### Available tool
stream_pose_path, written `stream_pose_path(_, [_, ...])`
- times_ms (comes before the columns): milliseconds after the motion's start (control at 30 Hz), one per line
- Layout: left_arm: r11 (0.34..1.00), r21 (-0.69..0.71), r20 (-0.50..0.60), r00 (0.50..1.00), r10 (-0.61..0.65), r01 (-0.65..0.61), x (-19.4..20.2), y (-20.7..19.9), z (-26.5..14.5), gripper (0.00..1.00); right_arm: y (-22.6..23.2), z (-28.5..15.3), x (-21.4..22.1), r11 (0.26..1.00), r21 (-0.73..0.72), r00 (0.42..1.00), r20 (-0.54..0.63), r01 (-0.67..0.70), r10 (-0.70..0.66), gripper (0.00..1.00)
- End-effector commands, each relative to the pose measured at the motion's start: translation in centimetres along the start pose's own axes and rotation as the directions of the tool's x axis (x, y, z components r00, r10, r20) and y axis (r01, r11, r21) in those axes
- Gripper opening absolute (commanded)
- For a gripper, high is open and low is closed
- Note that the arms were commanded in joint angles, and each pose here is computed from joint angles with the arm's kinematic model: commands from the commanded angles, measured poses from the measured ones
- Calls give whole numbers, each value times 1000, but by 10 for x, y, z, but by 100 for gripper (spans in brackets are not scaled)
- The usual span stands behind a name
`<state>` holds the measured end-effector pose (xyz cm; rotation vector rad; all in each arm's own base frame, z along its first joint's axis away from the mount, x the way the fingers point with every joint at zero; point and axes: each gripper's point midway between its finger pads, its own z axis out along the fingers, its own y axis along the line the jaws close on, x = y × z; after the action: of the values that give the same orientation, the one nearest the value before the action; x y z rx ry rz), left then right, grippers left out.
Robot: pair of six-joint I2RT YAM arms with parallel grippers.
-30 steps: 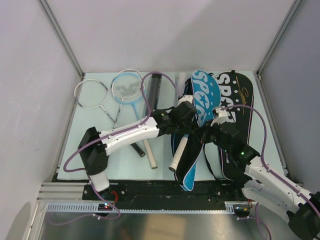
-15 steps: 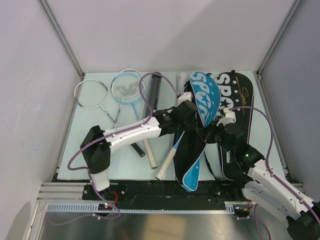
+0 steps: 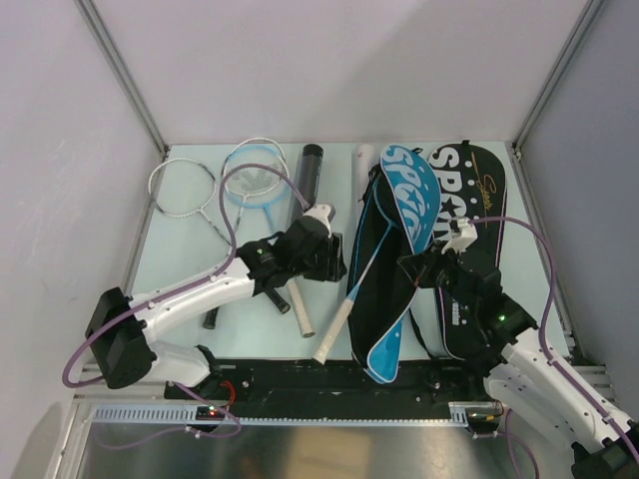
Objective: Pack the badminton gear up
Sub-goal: Place the racket in the racket bag.
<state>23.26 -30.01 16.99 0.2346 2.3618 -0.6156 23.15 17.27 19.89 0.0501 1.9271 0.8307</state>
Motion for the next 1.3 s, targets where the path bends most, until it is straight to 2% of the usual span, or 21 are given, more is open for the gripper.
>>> stream_pose_path(0, [990, 114, -153, 983, 99, -82, 50, -2, -7, 59, 26, -3, -25, 994, -109, 997, 80, -3, 11, 0])
stream_pose_path(200, [978, 192, -266, 956, 126, -76, 95, -3, -9, 60, 30, -3, -22, 991, -133, 998, 71, 10, -1, 0])
stream_pose_path(367, [961, 276, -329, 939, 102, -7, 118, -21, -7, 60, 29, -3, -21, 991, -131, 998, 69, 11, -2, 0])
stream_pose_path(567, [912, 394, -350, 936, 36, 112, 121, -57, -14, 59, 24, -3, -16, 993, -118, 998, 58, 10, -3, 0])
stream_pose_path(700, [886, 435, -361, 932, 8, 161, 122, -67, -19, 56, 24, -3, -16, 993, -116, 998, 57, 10, -3, 0])
stream_pose_path(833, [862, 463, -375, 927, -20, 206, 125, -72, -23, 42, 24, -3, -17, 993, -114, 998, 62, 8, -1, 0])
stream_pose_path(1033, [841, 486, -356, 933, -58, 237, 110, -84, -28, 6, 17, -3, -4, 995, -95, 1000, 21, -18, 20, 0])
stream_pose_path(1100, [836, 491, -338, 938, -77, 245, 101, -88, -31, 2, 15, -3, 3, 995, -94, 1000, 1, -24, 24, 0])
stream_pose_path(1267, [817, 503, -280, 947, -156, 283, 76, -97, -42, 0, 10, -5, 17, 994, -103, 999, -29, -30, 27, 0])
